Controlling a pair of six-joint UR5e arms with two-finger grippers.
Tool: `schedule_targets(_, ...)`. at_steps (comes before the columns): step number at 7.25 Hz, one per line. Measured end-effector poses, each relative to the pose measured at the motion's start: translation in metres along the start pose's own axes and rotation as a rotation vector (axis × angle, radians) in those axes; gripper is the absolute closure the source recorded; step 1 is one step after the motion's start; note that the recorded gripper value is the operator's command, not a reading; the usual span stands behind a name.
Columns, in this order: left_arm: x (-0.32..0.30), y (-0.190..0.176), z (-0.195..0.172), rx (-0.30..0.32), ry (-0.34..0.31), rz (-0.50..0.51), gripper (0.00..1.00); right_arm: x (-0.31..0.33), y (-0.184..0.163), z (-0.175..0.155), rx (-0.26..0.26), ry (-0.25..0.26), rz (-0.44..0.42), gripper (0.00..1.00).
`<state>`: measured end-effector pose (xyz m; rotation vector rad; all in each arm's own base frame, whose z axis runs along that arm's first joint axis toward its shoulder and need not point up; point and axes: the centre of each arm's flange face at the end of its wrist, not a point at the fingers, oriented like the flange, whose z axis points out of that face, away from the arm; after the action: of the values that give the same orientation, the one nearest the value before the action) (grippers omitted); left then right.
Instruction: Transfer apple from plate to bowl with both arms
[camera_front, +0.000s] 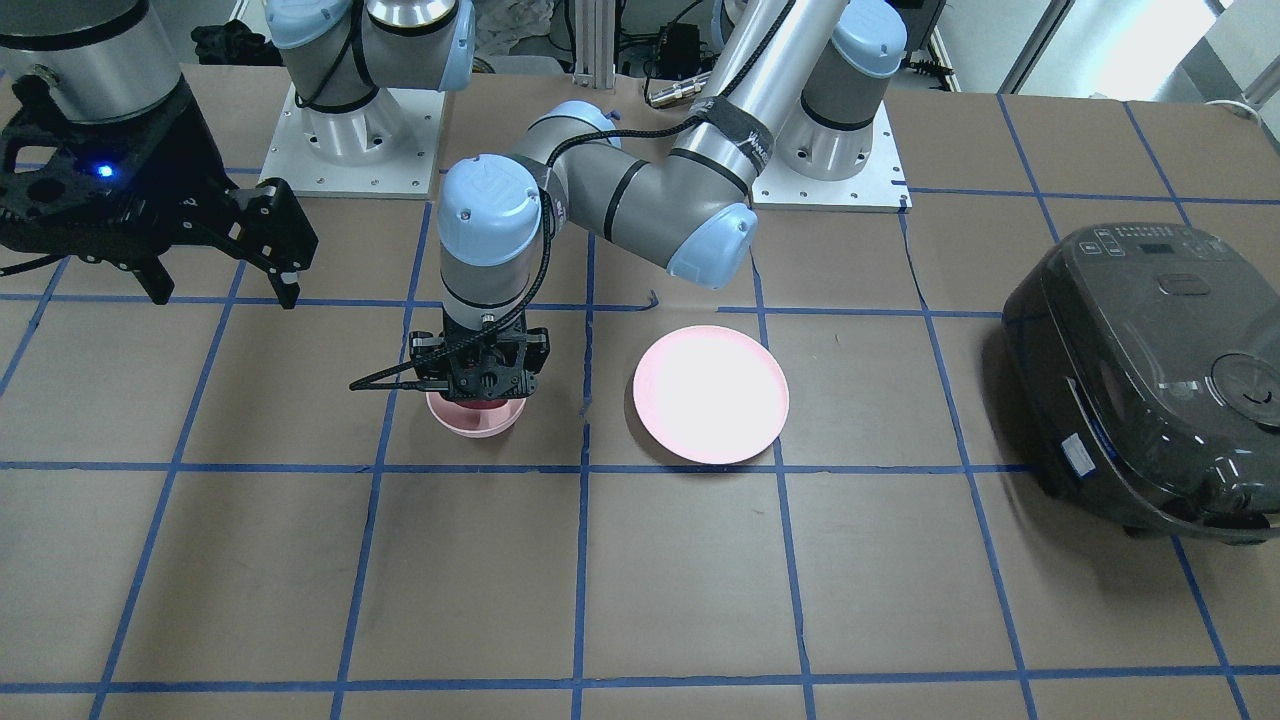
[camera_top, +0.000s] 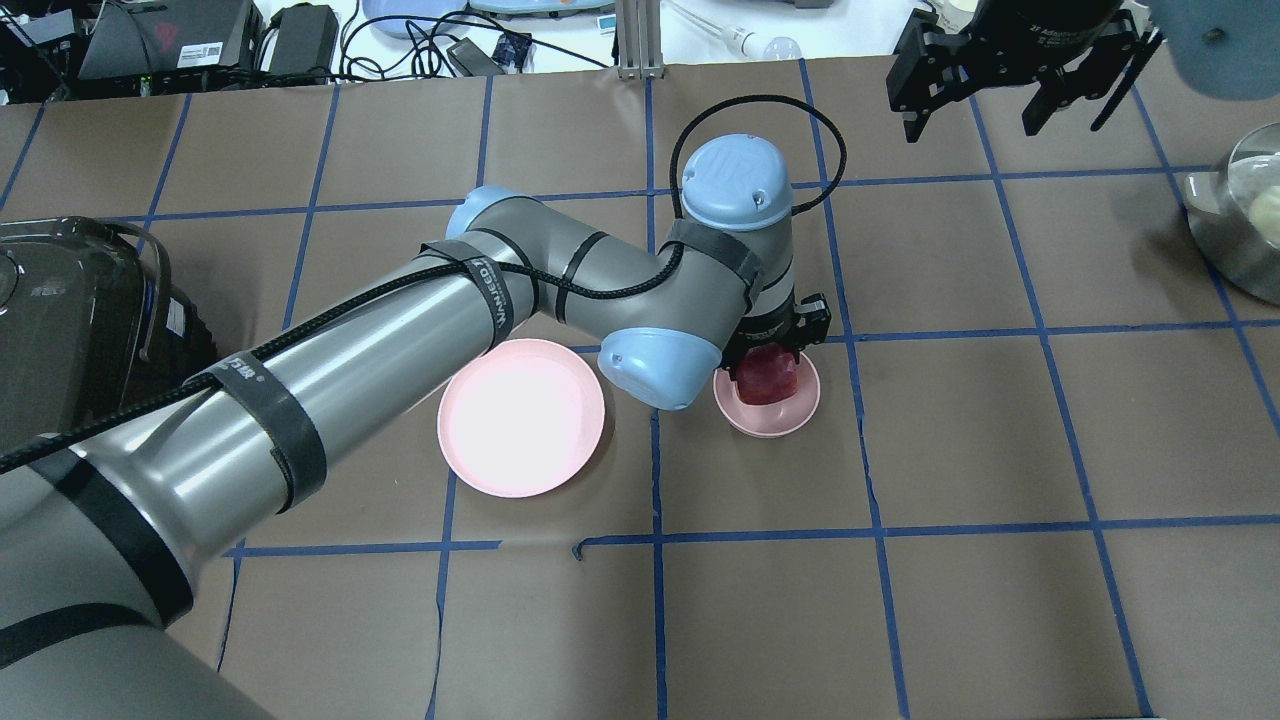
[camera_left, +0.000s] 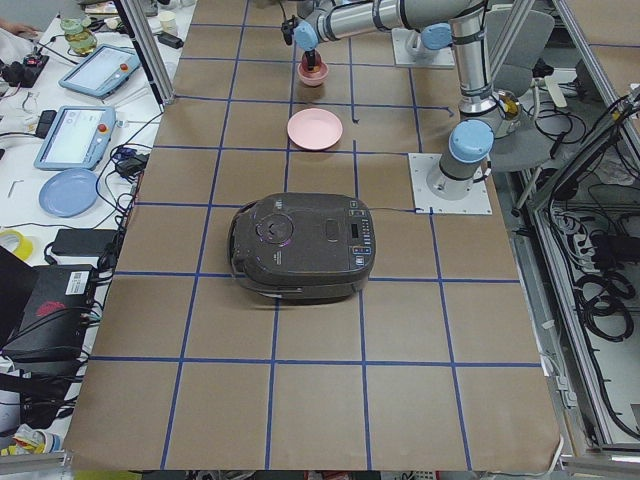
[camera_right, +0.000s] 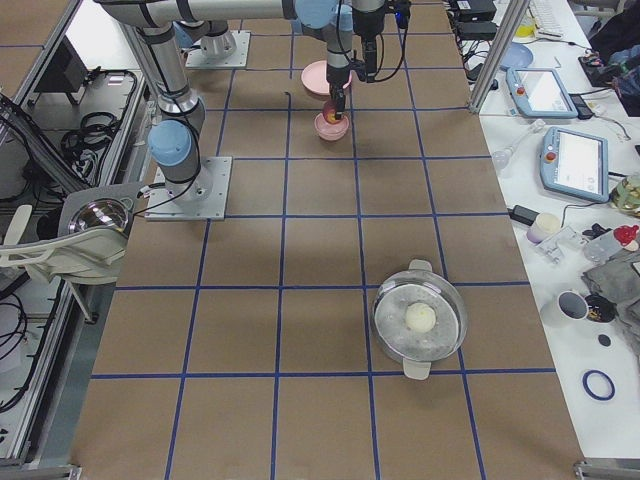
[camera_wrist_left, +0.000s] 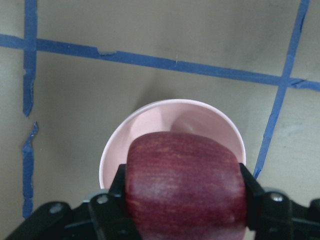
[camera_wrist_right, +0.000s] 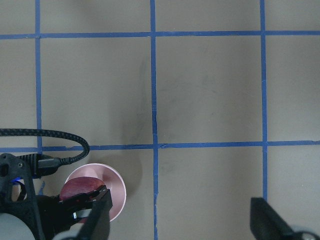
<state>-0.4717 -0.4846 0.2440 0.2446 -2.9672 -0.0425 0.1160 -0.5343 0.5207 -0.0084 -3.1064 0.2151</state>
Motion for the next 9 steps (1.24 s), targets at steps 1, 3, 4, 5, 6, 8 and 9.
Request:
schedule_targets(1, 0.001, 0.002, 0.006, -0.002, -0.011, 0.002, 0.57, -0.001, 0.000, 0.001, -0.001, -0.001, -0.001, 0.00)
schedule_targets(3, 0.001, 0.002, 0.019, -0.001, -0.037, 0.006, 0.24, -0.001, 0.001, 0.001, -0.002, 0.002, -0.002, 0.00)
schedule_targets(4, 0.001, 0.001, 0.024, 0.010, -0.048, 0.008, 0.22, -0.001, 0.001, 0.001, -0.002, 0.003, -0.002, 0.00)
schedule_targets(5, 0.001, 0.002, 0.026, 0.017, -0.053, 0.011, 0.13, -0.001, 0.001, 0.001, -0.002, 0.003, -0.002, 0.00)
schedule_targets(6, 0.002, 0.003, 0.021, 0.025, -0.050, 0.019, 0.12, -0.001, 0.001, 0.001, -0.003, 0.003, -0.002, 0.00)
schedule_targets(8, 0.001, 0.005, -0.002, 0.051, -0.031, 0.089, 0.02, -0.001, 0.001, 0.002, -0.004, 0.006, -0.003, 0.00)
schedule_targets(9, -0.005, -0.001, -0.018, 0.066, -0.021, 0.131, 0.00, -0.001, 0.001, 0.002, -0.004, 0.006, -0.003, 0.00)
